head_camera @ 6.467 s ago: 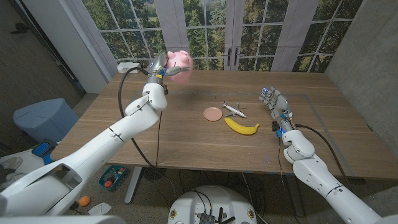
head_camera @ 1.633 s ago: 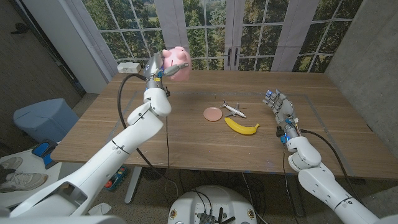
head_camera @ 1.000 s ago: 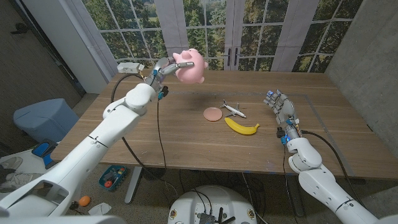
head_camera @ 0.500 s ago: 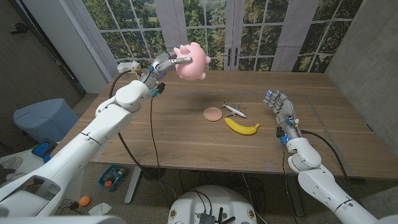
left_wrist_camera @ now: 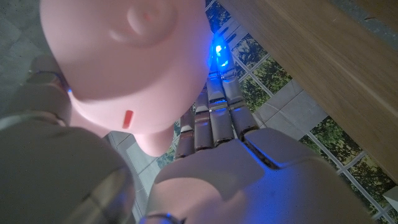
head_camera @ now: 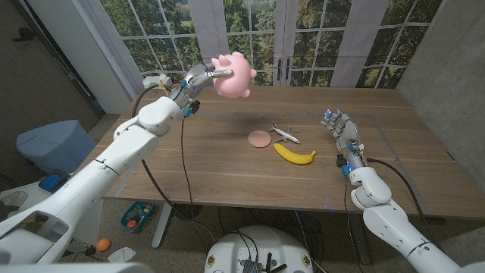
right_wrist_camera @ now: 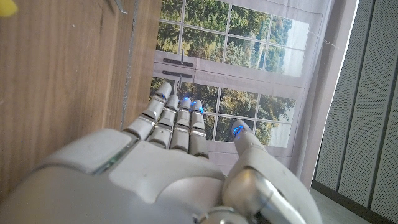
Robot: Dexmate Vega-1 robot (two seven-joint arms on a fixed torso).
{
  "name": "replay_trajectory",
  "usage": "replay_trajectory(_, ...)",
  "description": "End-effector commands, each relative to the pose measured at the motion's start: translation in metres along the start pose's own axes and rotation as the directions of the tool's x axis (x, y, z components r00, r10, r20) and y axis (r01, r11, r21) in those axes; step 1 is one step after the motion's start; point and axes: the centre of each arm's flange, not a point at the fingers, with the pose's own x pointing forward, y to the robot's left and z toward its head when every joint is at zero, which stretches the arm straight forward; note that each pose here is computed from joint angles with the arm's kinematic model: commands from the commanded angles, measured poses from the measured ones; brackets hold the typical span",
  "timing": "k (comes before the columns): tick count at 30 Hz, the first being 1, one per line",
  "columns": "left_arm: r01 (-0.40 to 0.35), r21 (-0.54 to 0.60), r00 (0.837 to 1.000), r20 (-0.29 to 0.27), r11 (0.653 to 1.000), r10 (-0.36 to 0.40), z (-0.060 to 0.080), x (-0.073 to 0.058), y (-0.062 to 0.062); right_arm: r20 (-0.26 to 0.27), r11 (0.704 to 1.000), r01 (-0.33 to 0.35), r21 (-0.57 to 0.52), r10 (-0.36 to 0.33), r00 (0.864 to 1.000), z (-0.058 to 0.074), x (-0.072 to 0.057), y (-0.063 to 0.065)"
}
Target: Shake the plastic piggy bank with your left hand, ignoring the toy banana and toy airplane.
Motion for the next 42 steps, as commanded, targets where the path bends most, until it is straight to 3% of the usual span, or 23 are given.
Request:
replay_trajectory(1, -0.057, 0.126, 0.986, -0.147, 0.99, 0.075, 0.01, -0.001, 0.0, 0.0, 1.0, -0.001, 0.004, 0.001, 1.0, -0.001, 0.002, -0.001)
replay_trajectory(9, -0.076, 0.223, 0.953, -0.272, 0.972, 0.136, 0.016, -0.001, 0.001, 0.0, 1.0, -0.005, 0.008, 0.005, 1.0, -0.002, 0.005, 0.0)
replay_trajectory(15, -0.051, 0.294, 0.906, -0.389, 0.955, 0.168, 0.021, 0.001, -0.001, 0.001, 1.0, -0.011, 0.01, 0.011, 1.0, -0.003, 0.008, 0.0)
replay_trajectory(22, -0.041, 0.362, 0.854, -0.47, 0.931, 0.221, 0.025, 0.001, -0.002, 0.0, 1.0, -0.014, 0.013, 0.014, 1.0, -0.004, 0.009, 0.0)
replay_trajectory(27, -0.015, 0.418, 0.831, -0.5, 0.908, 0.244, 0.024, 0.003, -0.006, -0.002, 1.0, -0.012, 0.015, 0.012, 1.0, -0.005, 0.009, -0.002)
replay_trajectory(34, -0.011, 0.525, 0.806, -0.499, 0.851, 0.318, 0.024, 0.004, -0.014, -0.003, 1.0, -0.012, 0.014, 0.012, 1.0, -0.004, 0.008, -0.003)
replay_trajectory(42, 0.021, 0.601, 0.761, -0.528, 0.799, 0.377, 0.024, 0.005, -0.019, -0.008, 1.0, -0.016, 0.018, 0.016, 1.0, -0.006, 0.008, -0.003)
